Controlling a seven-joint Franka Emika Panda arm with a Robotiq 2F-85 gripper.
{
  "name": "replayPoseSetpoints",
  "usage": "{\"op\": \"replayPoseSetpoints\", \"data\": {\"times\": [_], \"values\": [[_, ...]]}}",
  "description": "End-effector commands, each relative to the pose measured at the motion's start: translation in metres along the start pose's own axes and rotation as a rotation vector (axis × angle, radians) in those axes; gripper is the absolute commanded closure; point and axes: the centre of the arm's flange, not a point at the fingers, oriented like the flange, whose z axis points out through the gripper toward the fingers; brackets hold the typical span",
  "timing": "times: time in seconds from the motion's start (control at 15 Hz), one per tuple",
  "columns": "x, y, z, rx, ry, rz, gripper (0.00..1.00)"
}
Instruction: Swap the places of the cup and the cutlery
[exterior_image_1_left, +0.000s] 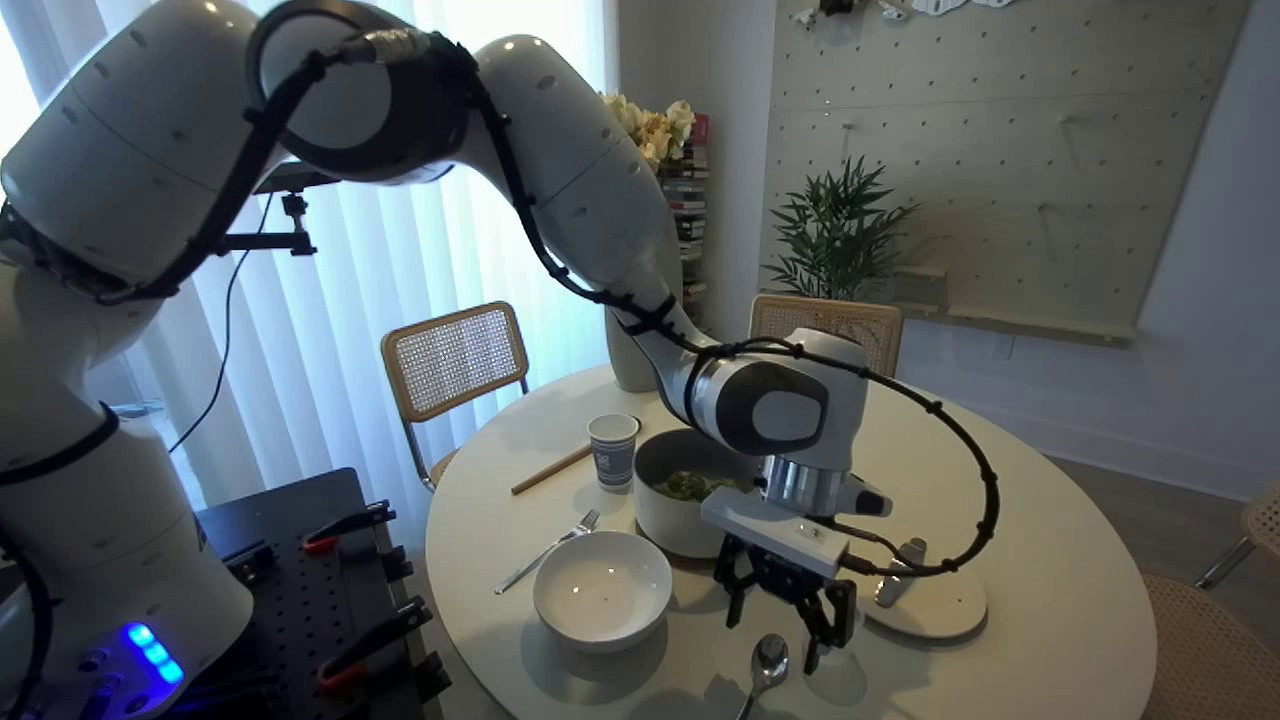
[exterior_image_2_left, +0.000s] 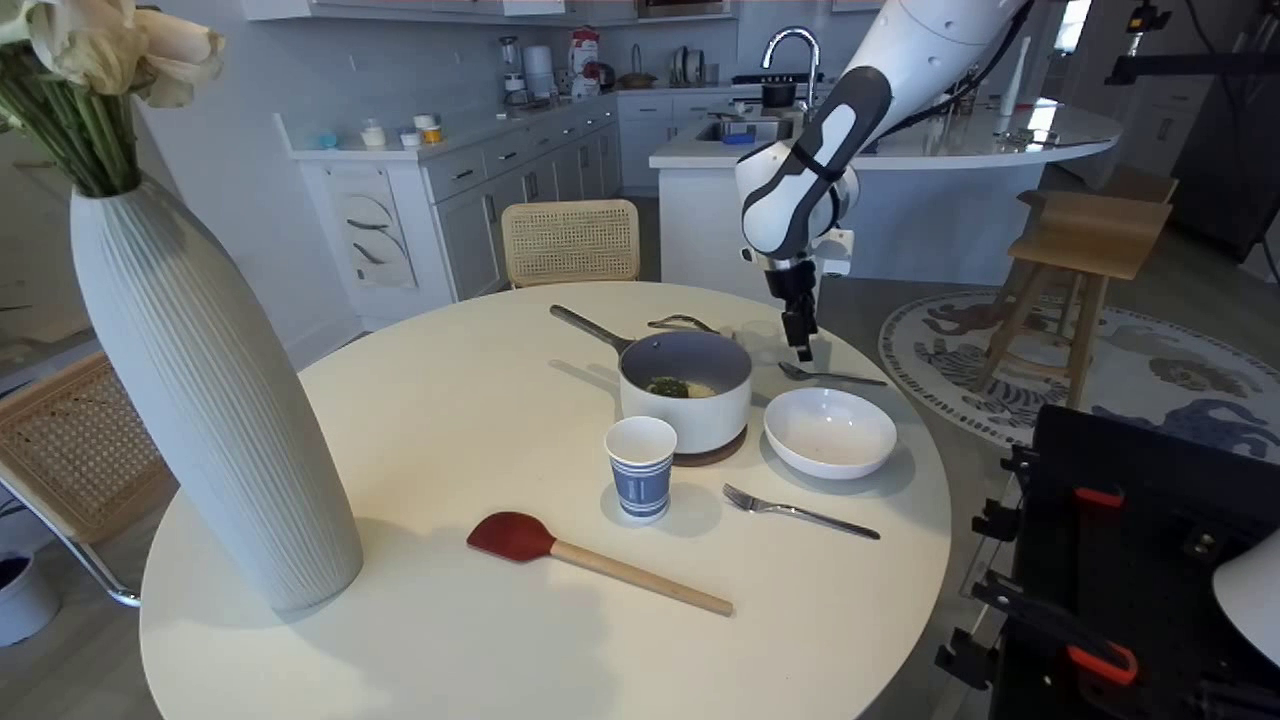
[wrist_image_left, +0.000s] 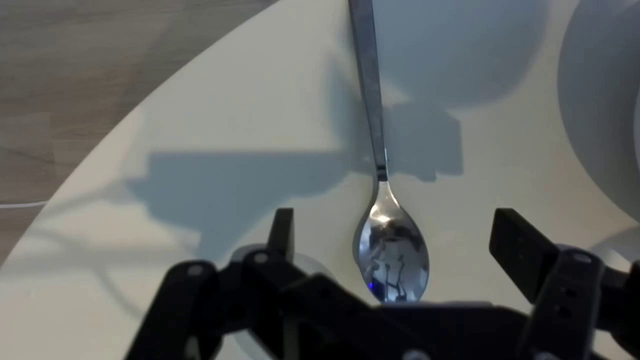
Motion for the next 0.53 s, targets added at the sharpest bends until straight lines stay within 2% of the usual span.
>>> {"op": "replayPoseSetpoints", "data": {"times": [0.0, 0.47], "values": [[0.002, 0.017, 0.006, 0.022, -0.030, -0.031, 0.00], [0.003, 0.016, 0.027, 0.043, -0.055, -0.107, 0.00]]}}
